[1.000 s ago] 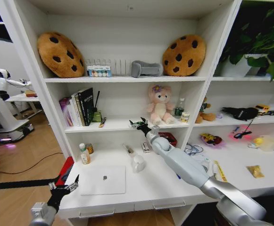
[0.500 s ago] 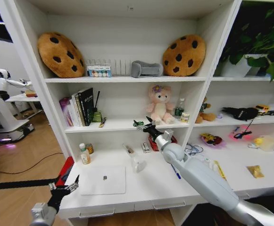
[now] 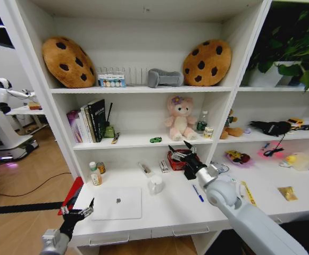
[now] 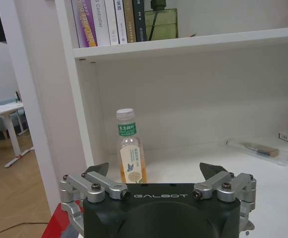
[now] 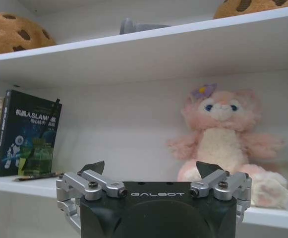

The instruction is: Organize the objects on the table.

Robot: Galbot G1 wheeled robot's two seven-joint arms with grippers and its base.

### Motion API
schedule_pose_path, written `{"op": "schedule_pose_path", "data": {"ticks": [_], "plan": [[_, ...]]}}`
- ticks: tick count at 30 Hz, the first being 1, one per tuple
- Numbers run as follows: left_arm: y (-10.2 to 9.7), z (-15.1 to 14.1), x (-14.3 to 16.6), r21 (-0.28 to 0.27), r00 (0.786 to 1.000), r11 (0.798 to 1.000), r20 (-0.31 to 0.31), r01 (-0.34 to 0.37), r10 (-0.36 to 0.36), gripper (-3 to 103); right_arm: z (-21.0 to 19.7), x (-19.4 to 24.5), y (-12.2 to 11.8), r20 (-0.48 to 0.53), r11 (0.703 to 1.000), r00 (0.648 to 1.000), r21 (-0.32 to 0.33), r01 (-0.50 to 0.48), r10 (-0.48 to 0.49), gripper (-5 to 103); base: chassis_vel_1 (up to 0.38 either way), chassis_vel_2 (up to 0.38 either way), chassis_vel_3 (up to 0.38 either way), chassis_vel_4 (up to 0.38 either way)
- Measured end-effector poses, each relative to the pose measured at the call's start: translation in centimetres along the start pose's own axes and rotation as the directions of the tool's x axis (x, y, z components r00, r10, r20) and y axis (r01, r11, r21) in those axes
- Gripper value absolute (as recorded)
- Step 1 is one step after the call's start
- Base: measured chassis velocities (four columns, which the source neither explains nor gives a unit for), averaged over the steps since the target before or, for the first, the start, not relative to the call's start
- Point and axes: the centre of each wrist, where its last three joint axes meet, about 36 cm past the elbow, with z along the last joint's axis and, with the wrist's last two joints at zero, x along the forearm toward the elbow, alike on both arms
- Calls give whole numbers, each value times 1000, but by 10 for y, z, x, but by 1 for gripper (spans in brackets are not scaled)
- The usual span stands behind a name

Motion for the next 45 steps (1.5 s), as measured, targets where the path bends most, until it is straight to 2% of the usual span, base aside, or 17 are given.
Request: {"op": "schedule_pose_path", "data": {"ticks": [5, 18, 21, 26, 31, 37, 45], "plan": [[-6, -6, -4, 11, 1000, 1000, 20, 1, -1, 100, 21, 47, -6, -30, 997, 996, 24, -80, 81, 100, 0, 0, 0, 0], [-1, -14, -6, 28, 999, 999, 42, 20, -21, 100, 63, 99, 4, -63, 982, 981, 46, -183, 186, 100, 0, 0, 0, 0], [0, -16, -7, 40, 998, 999, 57, 29, -31, 100, 69, 112, 9, -70, 979, 977, 48, -198, 201, 100, 0, 0, 0, 0], [-2, -23, -8, 55, 992, 998, 119, 36, -42, 100, 77, 131, 16, -80, 974, 971, 51, -220, 224, 100, 0, 0, 0, 0], [1, -32, -3, 52, 987, 997, 150, 55, -62, 100, 81, 143, 21, -90, 970, 966, 49, -237, 241, 100, 0, 0, 0, 0], [15, -33, 2, 63, 985, 994, 141, 91, -99, 100, 87, 157, 22, -102, 964, 959, 54, -260, 265, 100, 0, 0, 0, 0], [19, -30, -1, 70, 985, 992, 137, 101, -110, 100, 102, 170, 21, -116, 955, 949, 77, -287, 294, 100, 0, 0, 0, 0]]}}
